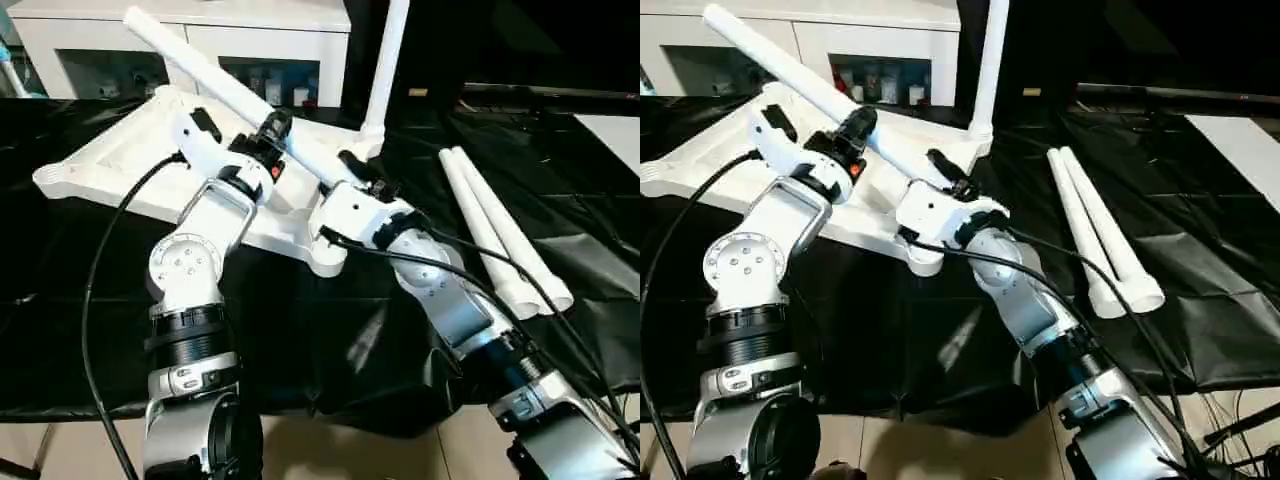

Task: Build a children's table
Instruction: Pick table leg

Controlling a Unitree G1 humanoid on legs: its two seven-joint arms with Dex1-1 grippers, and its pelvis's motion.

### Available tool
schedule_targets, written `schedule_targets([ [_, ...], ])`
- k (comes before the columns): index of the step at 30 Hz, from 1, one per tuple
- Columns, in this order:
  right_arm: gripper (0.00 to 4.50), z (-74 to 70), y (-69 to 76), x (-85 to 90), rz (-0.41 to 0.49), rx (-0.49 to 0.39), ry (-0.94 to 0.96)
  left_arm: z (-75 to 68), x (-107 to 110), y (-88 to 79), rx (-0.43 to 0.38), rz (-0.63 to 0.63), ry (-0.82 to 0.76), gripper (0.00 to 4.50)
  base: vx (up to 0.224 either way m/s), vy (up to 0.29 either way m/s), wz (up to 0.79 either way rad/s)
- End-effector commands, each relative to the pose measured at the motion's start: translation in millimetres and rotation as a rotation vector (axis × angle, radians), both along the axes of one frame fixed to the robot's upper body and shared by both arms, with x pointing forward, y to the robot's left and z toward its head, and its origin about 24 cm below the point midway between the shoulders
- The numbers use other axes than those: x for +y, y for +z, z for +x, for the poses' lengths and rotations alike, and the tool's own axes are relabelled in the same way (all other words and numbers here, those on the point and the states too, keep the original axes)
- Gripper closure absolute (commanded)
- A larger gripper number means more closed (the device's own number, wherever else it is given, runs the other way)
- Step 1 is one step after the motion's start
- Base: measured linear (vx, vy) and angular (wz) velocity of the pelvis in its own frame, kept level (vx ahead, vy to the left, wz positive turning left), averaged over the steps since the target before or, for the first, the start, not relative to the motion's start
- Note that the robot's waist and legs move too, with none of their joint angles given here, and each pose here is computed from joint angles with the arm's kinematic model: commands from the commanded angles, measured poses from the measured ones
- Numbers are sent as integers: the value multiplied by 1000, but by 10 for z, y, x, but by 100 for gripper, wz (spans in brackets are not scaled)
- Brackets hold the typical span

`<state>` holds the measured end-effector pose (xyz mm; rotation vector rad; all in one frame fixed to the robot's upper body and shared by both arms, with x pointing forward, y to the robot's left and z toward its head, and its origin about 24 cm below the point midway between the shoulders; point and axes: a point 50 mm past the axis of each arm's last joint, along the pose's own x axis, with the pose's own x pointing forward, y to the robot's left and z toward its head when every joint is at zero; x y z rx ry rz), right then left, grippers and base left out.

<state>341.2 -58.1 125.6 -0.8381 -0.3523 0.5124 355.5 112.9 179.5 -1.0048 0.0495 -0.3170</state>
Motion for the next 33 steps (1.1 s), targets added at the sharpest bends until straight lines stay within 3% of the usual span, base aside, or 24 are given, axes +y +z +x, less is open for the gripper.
schedule_targets([
  [1,160,12,34,17,18,8,27,-22,-236,88,-41,-20,-82,277,0,0,0],
  [7,112,13,52,-6,92,52,51,-14,-196,96,-79,54,-82,278,0,0,0],
  [10,74,-71,69,-3,266,222,192,8,-136,57,-117,227,-72,278,0,0,0],
  [11,74,-71,69,-3,266,222,192,8,-136,57,-117,227,-72,278,0,0,0],
  [15,31,-99,75,-114,317,375,258,20,-53,97,-181,346,-107,278,0,0,0],
  [18,27,-84,103,-156,352,422,264,17,-24,133,-206,364,-125,278,0,0,0],
  [22,26,-37,209,-292,418,563,311,-7,44,252,-289,405,-216,278,0,0,0],
  [31,26,23,349,-560,547,769,357,-134,-18,401,-400,431,-409,278,0,0,0],
  [33,26,2,383,-651,561,870,401,-172,-59,421,-427,453,-461,278,0,0,0],
])
